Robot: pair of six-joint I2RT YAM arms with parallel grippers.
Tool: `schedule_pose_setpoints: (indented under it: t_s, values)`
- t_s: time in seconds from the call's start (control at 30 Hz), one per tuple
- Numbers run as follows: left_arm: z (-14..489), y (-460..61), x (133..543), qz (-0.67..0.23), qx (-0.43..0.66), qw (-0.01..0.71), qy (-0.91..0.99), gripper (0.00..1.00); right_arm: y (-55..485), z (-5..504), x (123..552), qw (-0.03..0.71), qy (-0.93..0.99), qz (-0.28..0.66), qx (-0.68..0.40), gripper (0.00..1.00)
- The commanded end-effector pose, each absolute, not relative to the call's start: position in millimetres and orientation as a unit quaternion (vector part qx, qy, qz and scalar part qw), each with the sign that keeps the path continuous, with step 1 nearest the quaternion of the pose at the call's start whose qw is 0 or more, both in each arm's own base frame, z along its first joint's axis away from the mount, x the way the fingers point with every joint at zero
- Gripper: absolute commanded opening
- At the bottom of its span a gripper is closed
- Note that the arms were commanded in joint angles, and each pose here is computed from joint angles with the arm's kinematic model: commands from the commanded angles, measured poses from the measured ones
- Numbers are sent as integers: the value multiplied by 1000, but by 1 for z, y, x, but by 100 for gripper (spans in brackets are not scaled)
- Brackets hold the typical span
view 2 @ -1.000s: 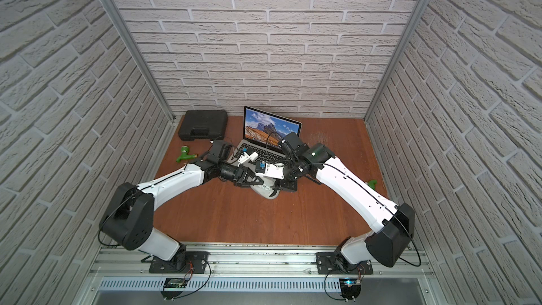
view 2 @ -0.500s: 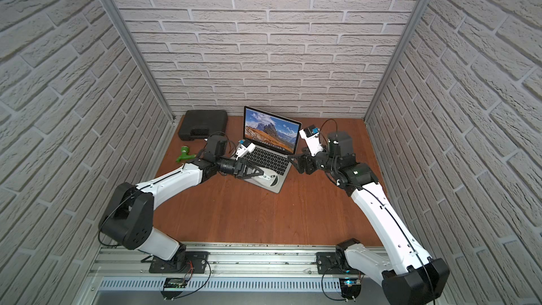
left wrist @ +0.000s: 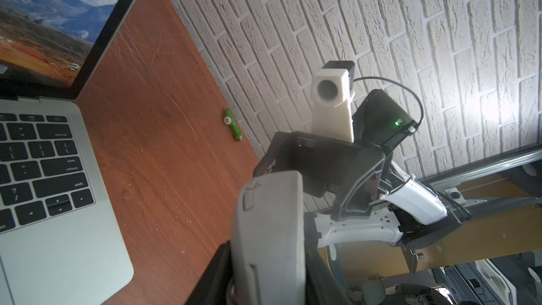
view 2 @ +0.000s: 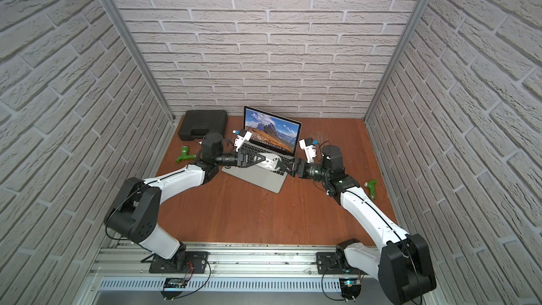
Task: Remove the wireless mouse receiver from the laptop
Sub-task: Insert the USB plug into the mouse.
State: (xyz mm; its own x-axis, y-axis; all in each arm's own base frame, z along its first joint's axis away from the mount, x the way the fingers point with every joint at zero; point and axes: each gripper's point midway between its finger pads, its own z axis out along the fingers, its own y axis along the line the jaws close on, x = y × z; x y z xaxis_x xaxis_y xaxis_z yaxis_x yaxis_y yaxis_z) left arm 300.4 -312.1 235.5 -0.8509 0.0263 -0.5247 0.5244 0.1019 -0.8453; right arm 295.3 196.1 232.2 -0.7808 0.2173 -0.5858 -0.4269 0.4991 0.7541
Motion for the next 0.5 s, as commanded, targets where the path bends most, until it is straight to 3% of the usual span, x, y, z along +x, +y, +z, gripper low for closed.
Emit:
schedule_pose_setpoints:
  t_s: [0.0,0.07,0.17,0.33,0.47]
  values:
    - [254,-313,301,-654,217,216,691,0,195,261,266,420,774,408,-241,82]
    - [260,-314,295,-659,227,210,686,0,190,245,245,456,761,278,-368,82]
    - [266,-313,287,-655,249,208,682,0,185,250,262,485,772,237,-336,84]
    - [270,-308,281,-635,276,235,682,0,198,286,294,436,801,361,-194,81]
    - [276,-304,283,-627,281,271,674,0,161,295,328,400,813,423,21,85]
